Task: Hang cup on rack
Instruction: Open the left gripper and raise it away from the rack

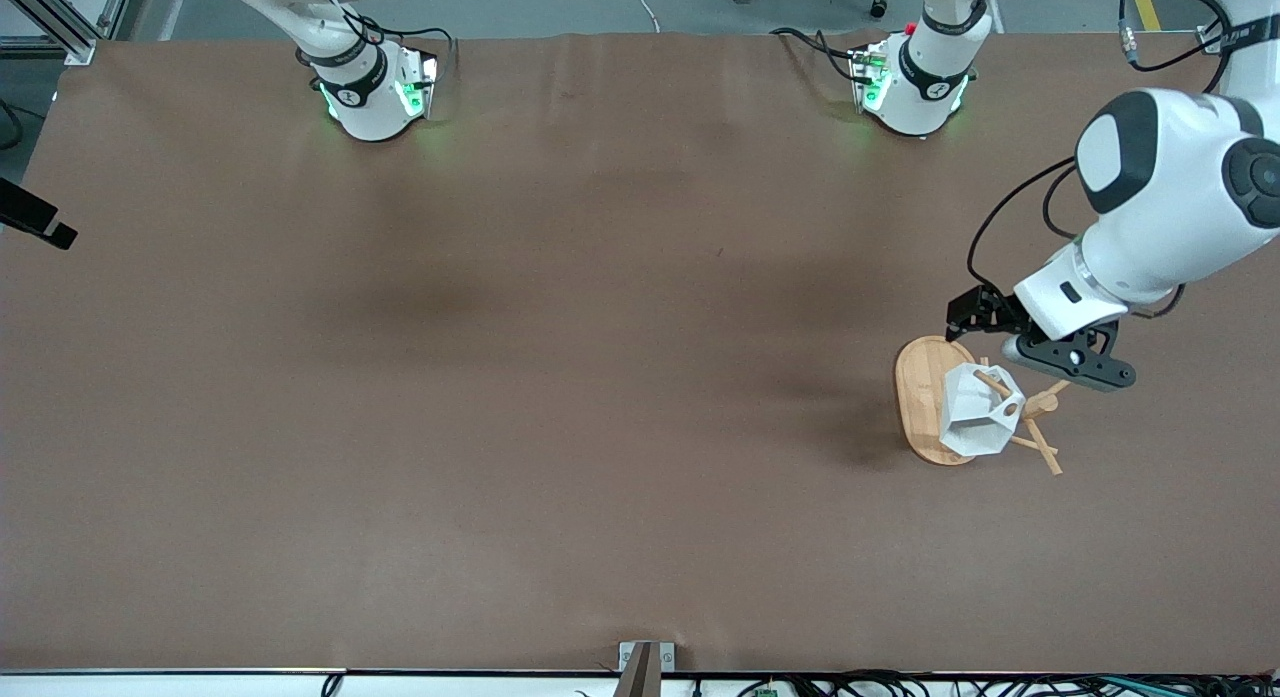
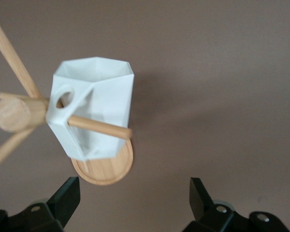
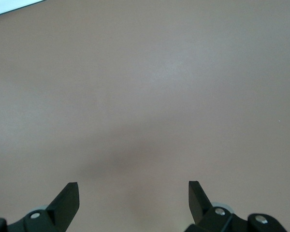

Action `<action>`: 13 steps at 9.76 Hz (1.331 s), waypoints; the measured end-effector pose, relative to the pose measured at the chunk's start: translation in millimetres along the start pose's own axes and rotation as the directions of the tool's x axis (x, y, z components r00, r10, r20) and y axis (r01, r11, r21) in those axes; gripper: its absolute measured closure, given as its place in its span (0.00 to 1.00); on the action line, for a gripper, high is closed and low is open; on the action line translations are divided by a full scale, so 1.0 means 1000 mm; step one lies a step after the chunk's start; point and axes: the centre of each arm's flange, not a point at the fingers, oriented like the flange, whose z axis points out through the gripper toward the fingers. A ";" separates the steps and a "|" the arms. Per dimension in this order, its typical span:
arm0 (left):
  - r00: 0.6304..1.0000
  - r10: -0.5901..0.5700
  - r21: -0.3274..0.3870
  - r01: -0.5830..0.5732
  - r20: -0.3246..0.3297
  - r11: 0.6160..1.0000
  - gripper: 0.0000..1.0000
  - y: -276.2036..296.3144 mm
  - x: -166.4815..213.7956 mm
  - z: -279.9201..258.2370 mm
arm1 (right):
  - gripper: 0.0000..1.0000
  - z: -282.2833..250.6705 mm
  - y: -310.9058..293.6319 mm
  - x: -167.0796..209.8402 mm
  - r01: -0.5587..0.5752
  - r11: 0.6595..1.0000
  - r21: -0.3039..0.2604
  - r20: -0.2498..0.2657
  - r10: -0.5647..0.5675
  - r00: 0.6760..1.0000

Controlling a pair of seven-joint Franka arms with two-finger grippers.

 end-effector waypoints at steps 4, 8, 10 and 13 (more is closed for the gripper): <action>0.998 -0.017 0.130 0.024 -0.054 0.991 0.00 0.021 0.001 -0.100 | 0.00 0.000 0.000 0.000 0.002 1.000 0.000 0.000 -0.002 1.000; 0.999 -0.039 0.159 0.044 -0.034 0.986 0.00 0.014 -0.008 -0.167 | 0.00 0.000 -0.001 0.000 0.007 1.000 0.000 0.000 -0.007 1.000; 0.997 -0.070 0.158 0.065 0.025 0.985 0.00 0.003 -0.018 -0.170 | 0.00 0.000 -0.001 0.000 0.012 1.000 0.000 0.000 -0.012 1.000; 0.996 -0.089 0.157 0.083 0.031 0.984 0.00 -0.005 -0.024 -0.175 | 0.00 0.000 0.000 0.000 0.015 1.000 0.000 0.000 -0.015 1.000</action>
